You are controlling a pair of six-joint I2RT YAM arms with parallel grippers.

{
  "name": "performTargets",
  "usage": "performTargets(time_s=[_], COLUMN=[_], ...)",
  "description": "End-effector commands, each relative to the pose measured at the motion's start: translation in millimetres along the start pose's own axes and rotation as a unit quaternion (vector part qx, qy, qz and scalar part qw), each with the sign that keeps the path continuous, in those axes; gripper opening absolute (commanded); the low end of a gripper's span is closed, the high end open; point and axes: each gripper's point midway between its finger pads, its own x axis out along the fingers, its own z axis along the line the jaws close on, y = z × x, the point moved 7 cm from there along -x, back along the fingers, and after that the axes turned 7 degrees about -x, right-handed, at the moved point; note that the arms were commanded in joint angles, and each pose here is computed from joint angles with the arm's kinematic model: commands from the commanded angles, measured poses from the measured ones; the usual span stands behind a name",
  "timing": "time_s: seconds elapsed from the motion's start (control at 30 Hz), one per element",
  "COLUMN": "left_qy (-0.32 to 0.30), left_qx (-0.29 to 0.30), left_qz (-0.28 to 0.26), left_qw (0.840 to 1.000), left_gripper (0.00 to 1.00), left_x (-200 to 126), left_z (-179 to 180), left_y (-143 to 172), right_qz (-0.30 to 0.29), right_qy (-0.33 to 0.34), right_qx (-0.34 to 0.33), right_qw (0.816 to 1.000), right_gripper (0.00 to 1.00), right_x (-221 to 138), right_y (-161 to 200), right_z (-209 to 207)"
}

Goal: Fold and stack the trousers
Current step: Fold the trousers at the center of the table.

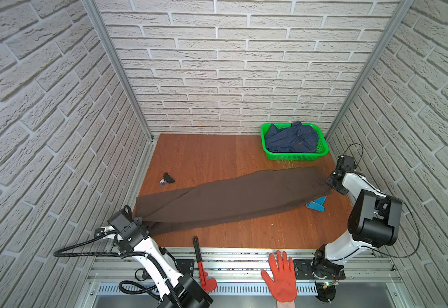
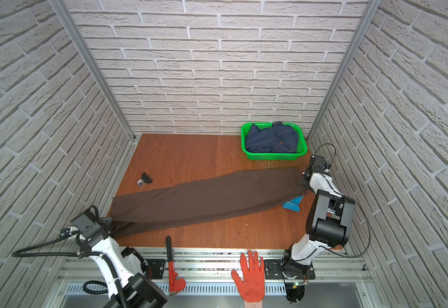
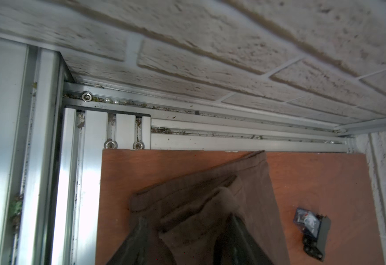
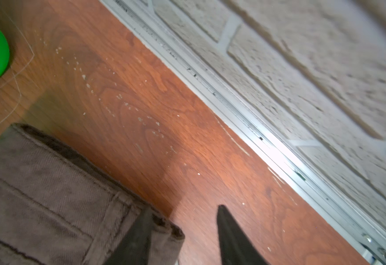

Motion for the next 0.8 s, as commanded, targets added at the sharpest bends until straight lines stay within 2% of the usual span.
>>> performTargets(time_s=[0.0,0.2,0.33,0.4,0.63,0.77], left_qy=[0.018,0.070,0.100,0.115,0.149,0.143], left_qx=[0.007,0.005,0.009,0.013,0.059,0.098], left_qz=[-0.030,-0.010,0.021,0.035,0.101,0.131], left_qw=[0.999,0.997,0.995,0.993,0.982,0.976], left_gripper=[0.65,0.72,0.72,0.72,0.71,0.70], left_x=[-16,-35,-46,-51,-50,-42], left_z=[-16,-41,-56,-62,-82,-88], left_y=[-18,-26,-26,-25,6,32], right_qz=[-0.036,-0.032,0.003,0.036,0.132,0.181], right_qy=[-0.003,-0.095,-0.143,-0.156,-0.222,-0.217], right_qx=[0.040,0.077,0.086,0.096,0.040,0.001], right_qw=[0.999,0.992,0.986,0.982,0.965,0.959], right_gripper=[0.54,0.56,0.56,0.52,0.37,0.35], right_x=[-36,-81,-106,-113,-103,-80], right_y=[-19,-20,-8,2,55,87], right_z=[-9,3,20,26,80,103])
